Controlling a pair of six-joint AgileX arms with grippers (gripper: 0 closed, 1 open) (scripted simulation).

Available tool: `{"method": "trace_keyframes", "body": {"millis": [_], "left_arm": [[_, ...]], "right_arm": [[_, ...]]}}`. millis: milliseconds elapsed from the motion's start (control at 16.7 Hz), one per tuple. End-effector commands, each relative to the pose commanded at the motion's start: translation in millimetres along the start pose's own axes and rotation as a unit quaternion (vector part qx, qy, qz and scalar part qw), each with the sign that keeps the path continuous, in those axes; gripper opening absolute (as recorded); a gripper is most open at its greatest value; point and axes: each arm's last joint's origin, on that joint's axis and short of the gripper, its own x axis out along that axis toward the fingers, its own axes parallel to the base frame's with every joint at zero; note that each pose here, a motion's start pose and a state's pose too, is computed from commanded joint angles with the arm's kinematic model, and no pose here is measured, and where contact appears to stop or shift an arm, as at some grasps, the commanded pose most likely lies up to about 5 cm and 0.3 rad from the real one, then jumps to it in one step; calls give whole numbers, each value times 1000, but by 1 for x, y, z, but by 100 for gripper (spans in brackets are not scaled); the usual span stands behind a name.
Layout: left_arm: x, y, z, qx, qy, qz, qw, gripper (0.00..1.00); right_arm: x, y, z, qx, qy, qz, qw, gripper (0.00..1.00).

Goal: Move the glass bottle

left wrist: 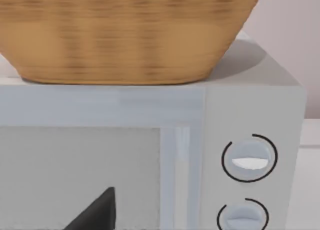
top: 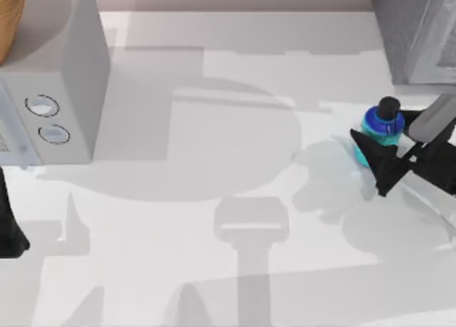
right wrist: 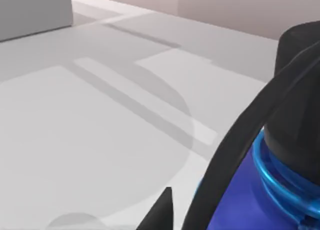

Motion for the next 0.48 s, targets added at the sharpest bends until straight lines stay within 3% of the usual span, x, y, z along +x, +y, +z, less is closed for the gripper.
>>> {"method": "trace_keyframes", "body": {"millis": [360, 480], "left_arm": [[0, 0, 0, 0, 0, 0, 1000, 100], [0, 0, 0, 0, 0, 0, 1000, 100]], "right_arm": [[0, 0, 0, 0, 0, 0, 1000, 2], [0, 0, 0, 0, 0, 0, 1000, 0]]}}
